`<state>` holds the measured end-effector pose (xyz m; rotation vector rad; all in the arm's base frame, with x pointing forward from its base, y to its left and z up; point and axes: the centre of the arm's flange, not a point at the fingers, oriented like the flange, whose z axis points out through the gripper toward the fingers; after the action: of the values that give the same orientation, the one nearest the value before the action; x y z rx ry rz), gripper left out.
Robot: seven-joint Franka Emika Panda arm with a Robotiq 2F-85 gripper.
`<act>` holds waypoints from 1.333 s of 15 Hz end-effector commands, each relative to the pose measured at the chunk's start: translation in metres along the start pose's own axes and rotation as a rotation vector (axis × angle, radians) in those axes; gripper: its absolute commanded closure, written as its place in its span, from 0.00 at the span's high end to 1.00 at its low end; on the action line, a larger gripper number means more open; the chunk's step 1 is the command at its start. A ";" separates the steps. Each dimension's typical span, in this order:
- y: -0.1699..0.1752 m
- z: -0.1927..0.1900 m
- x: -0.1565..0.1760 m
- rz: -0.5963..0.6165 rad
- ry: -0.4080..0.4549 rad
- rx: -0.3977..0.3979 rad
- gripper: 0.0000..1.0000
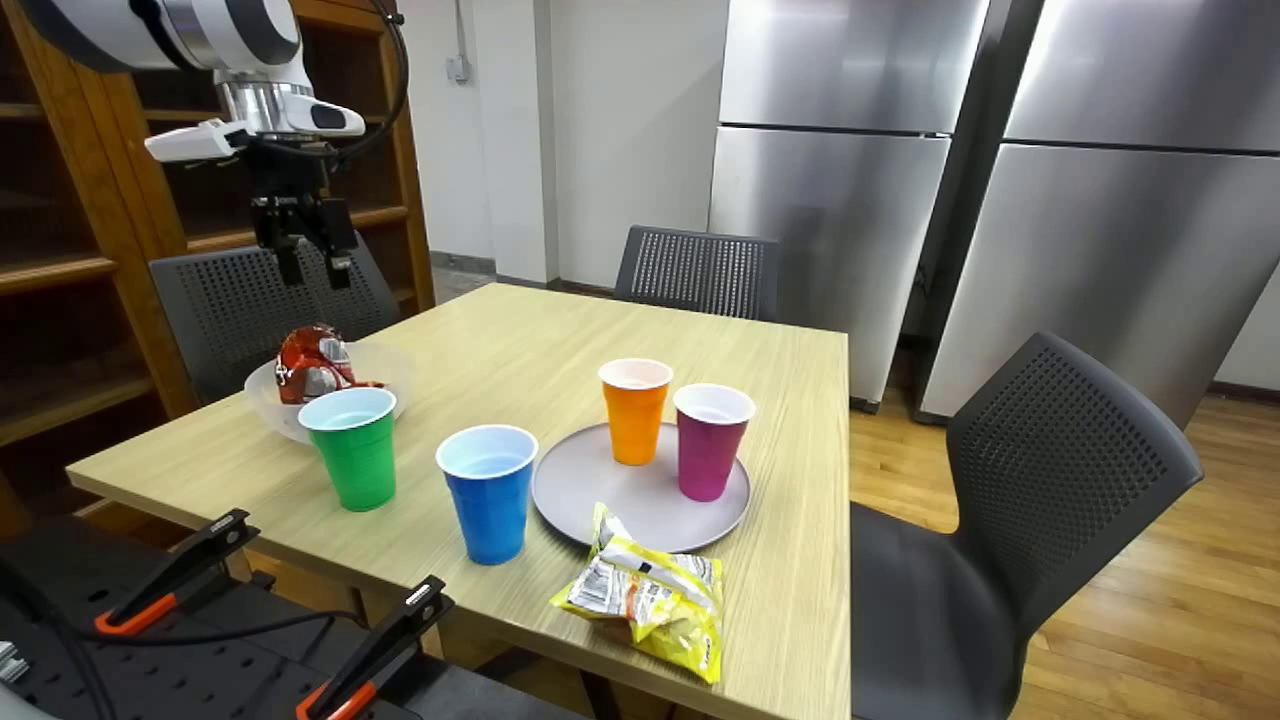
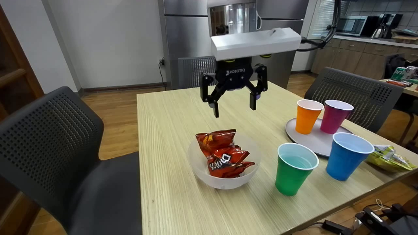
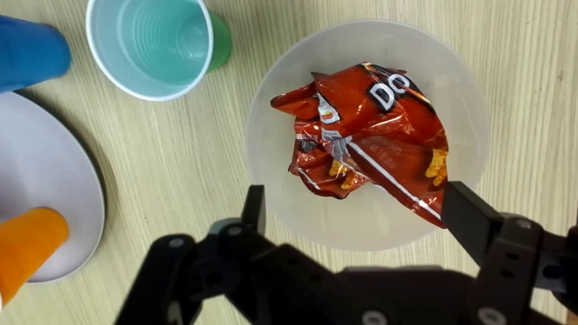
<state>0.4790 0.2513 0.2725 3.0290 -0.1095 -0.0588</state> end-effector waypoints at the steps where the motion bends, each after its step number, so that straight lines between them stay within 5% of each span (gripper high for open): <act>1: 0.039 -0.014 -0.016 0.036 0.021 0.046 1.00; 20: 0.235 -0.013 -0.021 0.249 -0.017 0.053 1.00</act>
<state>0.4553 0.0442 0.3061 3.0299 -0.4749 -0.0532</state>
